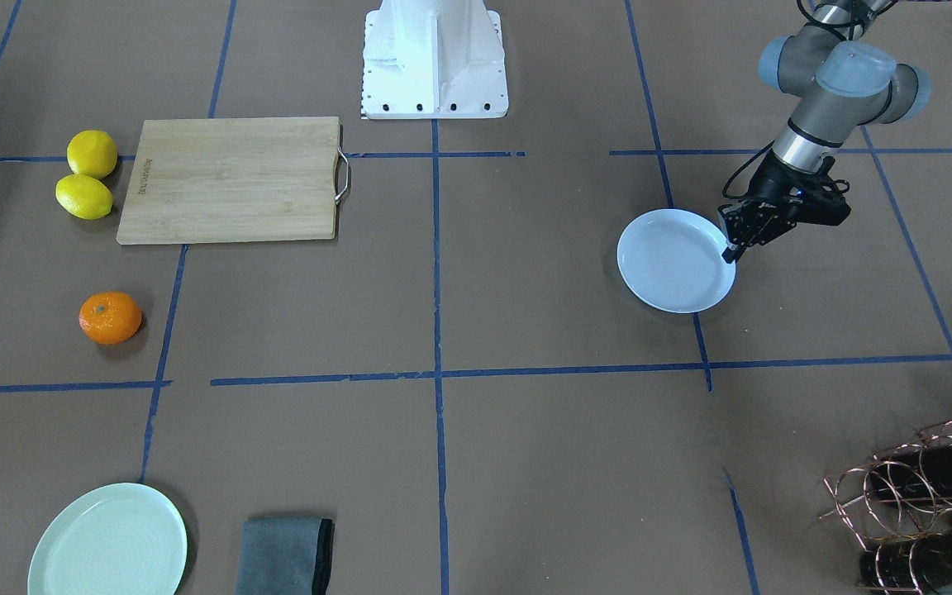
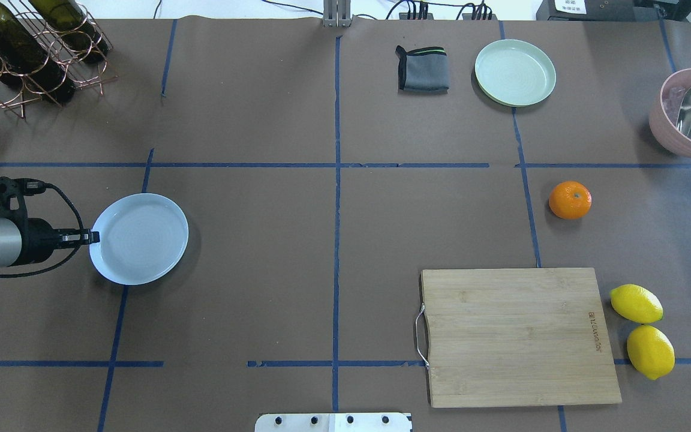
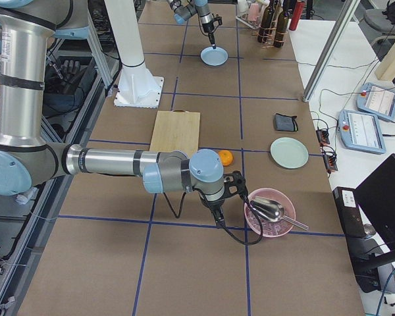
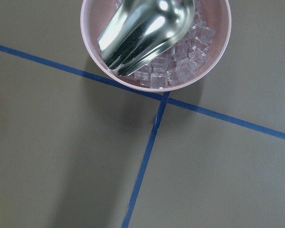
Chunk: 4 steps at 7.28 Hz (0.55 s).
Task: Pick orange to plate
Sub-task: 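Push the light blue plate with the left gripper toward the table center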
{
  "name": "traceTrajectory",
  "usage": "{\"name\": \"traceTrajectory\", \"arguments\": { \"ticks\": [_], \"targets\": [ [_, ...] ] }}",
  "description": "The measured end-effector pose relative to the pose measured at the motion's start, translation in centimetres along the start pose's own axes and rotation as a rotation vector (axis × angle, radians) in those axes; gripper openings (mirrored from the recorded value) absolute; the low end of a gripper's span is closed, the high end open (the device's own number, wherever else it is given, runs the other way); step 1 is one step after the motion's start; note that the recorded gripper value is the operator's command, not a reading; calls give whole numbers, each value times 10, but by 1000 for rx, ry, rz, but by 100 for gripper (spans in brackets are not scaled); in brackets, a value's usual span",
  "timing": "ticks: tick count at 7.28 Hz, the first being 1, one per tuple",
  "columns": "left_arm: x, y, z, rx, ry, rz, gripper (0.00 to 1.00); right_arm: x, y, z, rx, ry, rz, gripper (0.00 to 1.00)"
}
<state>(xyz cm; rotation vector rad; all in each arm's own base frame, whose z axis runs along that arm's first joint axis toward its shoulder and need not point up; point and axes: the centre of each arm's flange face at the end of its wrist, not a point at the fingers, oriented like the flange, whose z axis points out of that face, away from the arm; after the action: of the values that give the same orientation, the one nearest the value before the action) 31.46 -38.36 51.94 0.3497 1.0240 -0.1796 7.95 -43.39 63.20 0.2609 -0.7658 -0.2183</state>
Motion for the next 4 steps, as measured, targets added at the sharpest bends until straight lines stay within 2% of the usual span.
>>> {"name": "traceTrajectory", "arguments": {
  "ticks": [2,4],
  "targets": [
    [61,-18,-16,38,114,24,0,0,0,-1,1,0,-1,100],
    [150,-54,13,67,197,41,0,-1,0,-1,2,1,-1,100]
  ]
}}
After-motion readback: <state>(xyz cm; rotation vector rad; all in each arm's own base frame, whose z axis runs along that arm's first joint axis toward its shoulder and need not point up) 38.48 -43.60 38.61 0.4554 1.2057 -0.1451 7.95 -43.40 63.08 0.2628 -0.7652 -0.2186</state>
